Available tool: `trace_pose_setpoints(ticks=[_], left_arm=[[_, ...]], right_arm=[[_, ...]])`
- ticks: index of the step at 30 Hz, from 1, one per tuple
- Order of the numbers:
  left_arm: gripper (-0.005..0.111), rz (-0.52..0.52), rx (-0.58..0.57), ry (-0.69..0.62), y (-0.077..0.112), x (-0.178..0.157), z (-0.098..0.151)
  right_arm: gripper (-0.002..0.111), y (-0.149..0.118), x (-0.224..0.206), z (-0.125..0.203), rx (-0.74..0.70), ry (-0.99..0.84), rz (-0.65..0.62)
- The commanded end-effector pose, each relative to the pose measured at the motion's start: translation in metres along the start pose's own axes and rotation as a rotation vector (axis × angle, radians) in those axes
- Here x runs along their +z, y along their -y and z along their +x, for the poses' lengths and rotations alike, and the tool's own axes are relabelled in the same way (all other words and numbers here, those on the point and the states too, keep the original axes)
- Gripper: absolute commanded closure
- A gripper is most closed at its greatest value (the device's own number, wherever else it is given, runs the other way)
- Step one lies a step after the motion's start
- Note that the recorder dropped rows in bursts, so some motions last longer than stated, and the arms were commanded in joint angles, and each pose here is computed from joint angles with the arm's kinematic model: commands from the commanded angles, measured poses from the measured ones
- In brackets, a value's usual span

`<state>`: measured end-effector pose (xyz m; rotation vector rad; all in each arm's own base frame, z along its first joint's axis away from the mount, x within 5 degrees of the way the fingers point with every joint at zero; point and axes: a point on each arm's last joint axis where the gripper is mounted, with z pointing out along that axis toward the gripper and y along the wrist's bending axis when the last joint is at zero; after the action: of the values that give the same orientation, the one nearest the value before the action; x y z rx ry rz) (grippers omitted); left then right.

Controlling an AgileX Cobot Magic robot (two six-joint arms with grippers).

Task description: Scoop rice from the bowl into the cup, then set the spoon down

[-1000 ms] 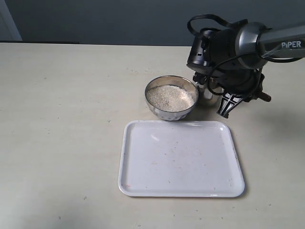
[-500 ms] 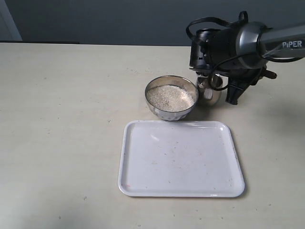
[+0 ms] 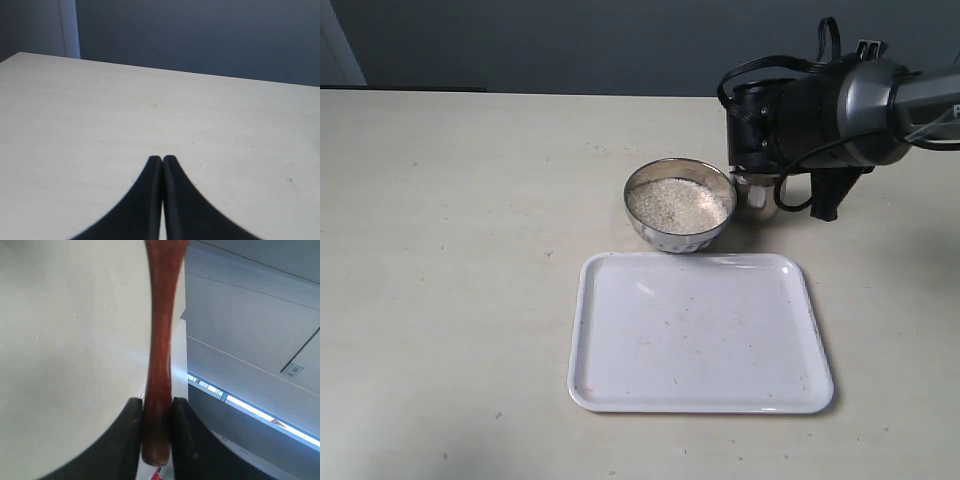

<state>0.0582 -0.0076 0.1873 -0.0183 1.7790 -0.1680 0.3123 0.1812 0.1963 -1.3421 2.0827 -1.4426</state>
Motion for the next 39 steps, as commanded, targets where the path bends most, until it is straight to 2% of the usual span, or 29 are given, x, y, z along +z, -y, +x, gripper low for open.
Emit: trace_pose_setpoints(ticks=[1, 7, 9, 10, 13, 15, 17, 22, 26, 27, 29, 31, 37, 39], left_arm=[[0.106, 0.001, -0.005, 0.018, 0.0, 0.0, -0.003], [0.106, 0.001, -0.005, 0.018, 0.0, 0.0, -0.003], [0.106, 0.001, -0.005, 0.018, 0.0, 0.0, -0.003], [0.106, 0.001, -0.005, 0.018, 0.0, 0.0, -0.003], [0.106, 0.001, -0.005, 0.018, 0.0, 0.0, -0.003], [0.106, 0.001, -0.005, 0.018, 0.0, 0.0, -0.003], [0.106, 0.001, -0.005, 0.018, 0.0, 0.0, -0.003], [0.106, 0.001, -0.005, 0.018, 0.0, 0.0, -0.003], [0.106, 0.001, -0.005, 0.018, 0.0, 0.0, -0.003], [0.106, 0.001, -0.005, 0.018, 0.0, 0.0, -0.003], [0.106, 0.001, -0.005, 0.018, 0.0, 0.0, -0.003], [0.106, 0.001, -0.005, 0.018, 0.0, 0.0, -0.003], [0.106, 0.001, -0.005, 0.018, 0.0, 0.0, -0.003], [0.106, 0.001, -0.005, 0.018, 0.0, 0.0, -0.003]], right_arm=[[0.109, 0.004, -0.002, 0.002, 0.003, 0.007, 0.035], [0.109, -0.003, -0.011, -0.002, -0.016, 0.027, 0.028], [0.109, 0.0, -0.012, -0.002, -0.049, 0.048, 0.106], [0.109, 0.002, -0.012, -0.002, 0.013, 0.058, 0.121], [0.109, -0.002, -0.015, -0.001, -0.081, 0.051, 0.095], [0.109, 0.002, -0.016, 0.0, 0.038, 0.063, 0.107], [0.109, 0.002, -0.017, 0.001, -0.011, 0.06, 0.1], [0.109, 0.004, -0.019, 0.002, -0.015, 0.065, 0.111], [0.109, 0.007, -0.021, 0.005, 0.075, 0.068, 0.091], [0.109, 0.007, -0.022, 0.007, 0.097, 0.064, 0.064], [0.109, 0.006, -0.028, 0.012, 0.189, 0.04, -0.07], [0.109, 0.002, -0.038, 0.018, 0.26, 0.017, -0.247], [0.109, -0.02, -0.068, 0.029, 0.168, 0.05, -0.709], [0.109, -0.025, -0.074, 0.029, 0.148, 0.07, -0.799]])
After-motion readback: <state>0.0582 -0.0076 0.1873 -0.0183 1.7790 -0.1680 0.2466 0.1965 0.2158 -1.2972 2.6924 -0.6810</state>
